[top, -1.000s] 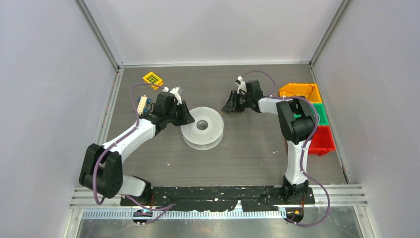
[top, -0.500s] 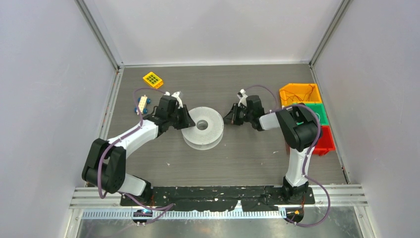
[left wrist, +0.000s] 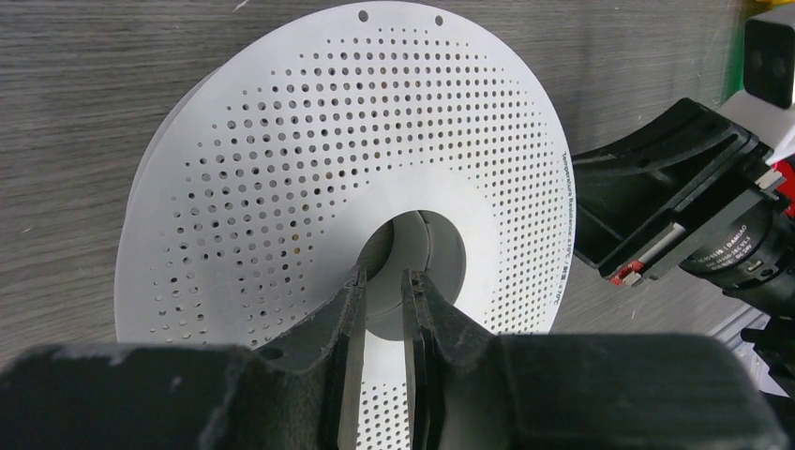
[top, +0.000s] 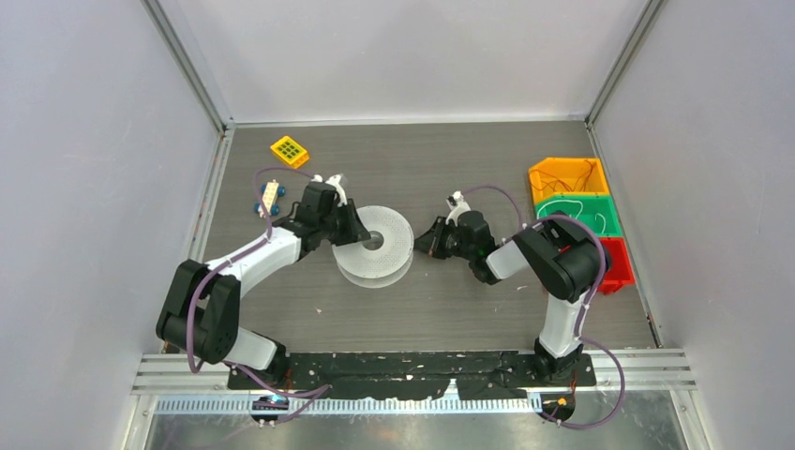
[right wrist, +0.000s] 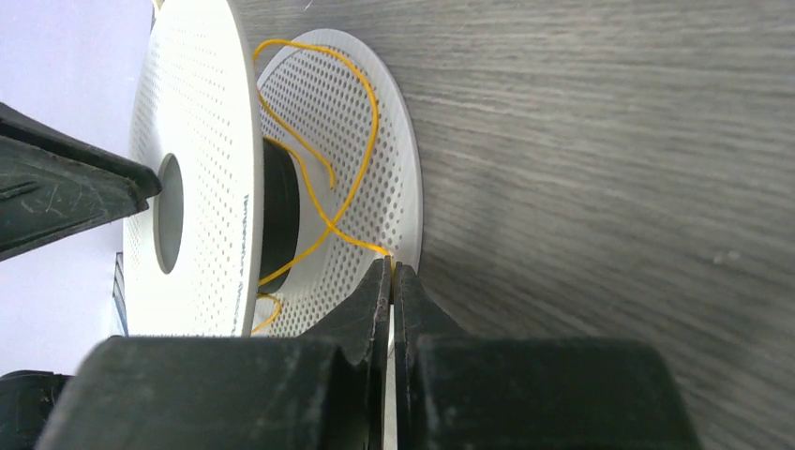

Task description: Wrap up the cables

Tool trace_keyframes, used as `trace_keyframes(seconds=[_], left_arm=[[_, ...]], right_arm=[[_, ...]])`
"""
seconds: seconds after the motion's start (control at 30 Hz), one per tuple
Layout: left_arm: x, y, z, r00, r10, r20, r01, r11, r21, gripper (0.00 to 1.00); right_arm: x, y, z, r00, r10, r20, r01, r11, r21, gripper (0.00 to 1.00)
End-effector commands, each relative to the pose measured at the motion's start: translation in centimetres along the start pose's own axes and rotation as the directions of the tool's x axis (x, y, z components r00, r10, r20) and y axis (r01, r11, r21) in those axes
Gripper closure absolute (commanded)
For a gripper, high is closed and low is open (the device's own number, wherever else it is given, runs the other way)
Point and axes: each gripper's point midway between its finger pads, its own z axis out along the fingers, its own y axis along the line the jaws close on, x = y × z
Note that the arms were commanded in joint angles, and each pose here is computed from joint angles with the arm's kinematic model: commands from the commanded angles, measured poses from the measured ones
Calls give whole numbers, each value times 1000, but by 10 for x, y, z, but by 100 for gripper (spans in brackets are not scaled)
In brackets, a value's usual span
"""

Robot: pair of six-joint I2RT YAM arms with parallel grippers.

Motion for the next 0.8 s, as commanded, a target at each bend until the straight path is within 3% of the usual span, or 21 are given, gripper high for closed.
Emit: trace_keyframes(seconds=[0.0, 0.23, 0.47, 0.77], left_arm=[[-1, 0, 3, 1000, 0, 15, 0, 1000, 2, 78], [1, -2, 4, 1000, -3, 15, 3, 1000, 6, 78], [2, -4, 5, 1000, -17, 16, 17, 1000, 17, 78], [7, -3, 5, 1000, -22, 12, 22, 1000, 14, 78]], right_arm=[[-33, 21, -8, 988, -47, 146, 51, 999, -19, 95], [-32, 36, -16, 987, -89, 136, 91, 996, -7, 95], [13, 52, -6, 993, 30, 116, -26, 999, -29, 95], [9, 53, -17, 941, 228, 252, -203, 972, -122, 94]])
